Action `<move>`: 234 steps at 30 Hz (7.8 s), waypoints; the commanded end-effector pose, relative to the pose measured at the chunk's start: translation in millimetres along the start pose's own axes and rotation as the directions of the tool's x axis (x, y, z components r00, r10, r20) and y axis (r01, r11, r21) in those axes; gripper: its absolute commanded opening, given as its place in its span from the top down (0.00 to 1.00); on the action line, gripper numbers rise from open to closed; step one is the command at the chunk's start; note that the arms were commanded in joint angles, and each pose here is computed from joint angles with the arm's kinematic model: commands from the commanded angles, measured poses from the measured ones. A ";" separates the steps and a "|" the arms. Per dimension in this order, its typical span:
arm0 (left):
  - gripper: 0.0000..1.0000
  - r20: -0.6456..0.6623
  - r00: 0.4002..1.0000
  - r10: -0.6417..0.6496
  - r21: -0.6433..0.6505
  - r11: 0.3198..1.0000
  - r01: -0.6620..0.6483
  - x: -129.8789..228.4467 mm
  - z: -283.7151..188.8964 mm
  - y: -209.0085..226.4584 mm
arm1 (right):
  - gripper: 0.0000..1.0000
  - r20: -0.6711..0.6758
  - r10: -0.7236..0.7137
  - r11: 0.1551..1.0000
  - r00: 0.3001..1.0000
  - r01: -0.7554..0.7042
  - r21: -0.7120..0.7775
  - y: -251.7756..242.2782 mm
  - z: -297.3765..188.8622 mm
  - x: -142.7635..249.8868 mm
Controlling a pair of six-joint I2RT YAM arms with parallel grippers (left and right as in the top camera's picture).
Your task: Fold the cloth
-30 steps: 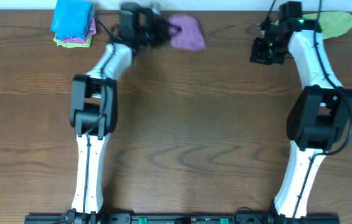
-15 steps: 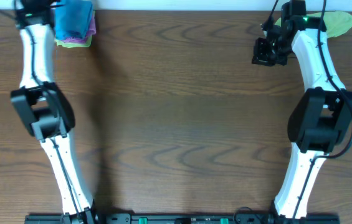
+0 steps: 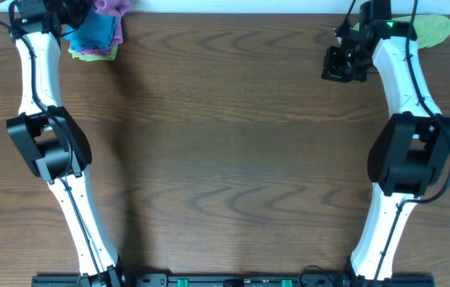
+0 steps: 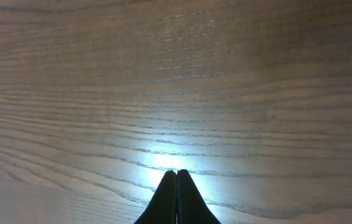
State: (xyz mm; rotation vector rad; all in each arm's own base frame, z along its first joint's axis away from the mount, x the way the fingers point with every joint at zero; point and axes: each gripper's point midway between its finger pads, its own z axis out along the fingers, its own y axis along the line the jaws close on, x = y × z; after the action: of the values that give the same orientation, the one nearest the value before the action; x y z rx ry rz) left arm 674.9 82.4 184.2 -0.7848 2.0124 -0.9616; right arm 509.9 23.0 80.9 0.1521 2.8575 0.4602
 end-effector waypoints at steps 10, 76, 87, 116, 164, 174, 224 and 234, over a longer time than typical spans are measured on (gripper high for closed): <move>0.94 0.183 0.982 0.052 -0.145 0.989 -0.026 -41.3 -51.9 -18.7 | 0.98 0.070 -0.047 0.999 0.996 0.048 -0.023 26.5 -10.6 -14.8; 0.05 0.155 0.924 -0.349 -0.139 0.918 0.370 -16.3 -55.9 38.1 | 0.98 0.115 -0.077 0.996 0.990 0.082 -0.041 41.9 -8.4 -24.6; 0.05 0.179 0.944 -0.276 -0.309 0.896 0.320 -13.2 -99.8 55.4 | 0.84 0.111 -0.074 0.996 0.991 0.079 -0.039 40.5 -8.6 -23.8; 0.02 -0.142 0.844 0.517 -0.475 0.713 -0.517 68.9 -237.0 -91.9 | 0.01 0.134 -0.320 0.911 0.938 0.266 0.315 28.8 -183.8 15.1; 0.05 -0.058 0.824 0.564 -0.268 0.786 -0.557 279.7 -337.5 -97.1 | 0.01 0.441 -0.337 0.929 0.832 0.220 0.296 28.5 -267.0 251.3; 0.05 -0.161 0.658 0.735 -0.330 0.588 -0.738 275.3 -339.1 -75.8 | 0.01 0.441 -0.337 0.929 0.832 0.220 0.296 28.5 -267.0 251.3; 0.05 0.127 0.586 0.800 -0.272 0.596 -0.755 338.5 -305.6 95.9 | 0.01 0.441 -0.337 0.929 0.832 0.220 0.296 28.5 -267.0 251.3; 0.05 0.156 0.578 0.801 -0.280 0.597 -0.752 334.9 -308.8 91.9 | 0.01 0.441 -0.337 0.929 0.832 0.220 0.296 28.5 -267.0 251.3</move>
State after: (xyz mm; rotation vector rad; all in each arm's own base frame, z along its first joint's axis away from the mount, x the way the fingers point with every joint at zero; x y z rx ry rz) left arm 225.0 -18.2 127.6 -0.0095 1.8929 -0.1338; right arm 202.0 4.4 280.0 -0.1107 2.3693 -0.0050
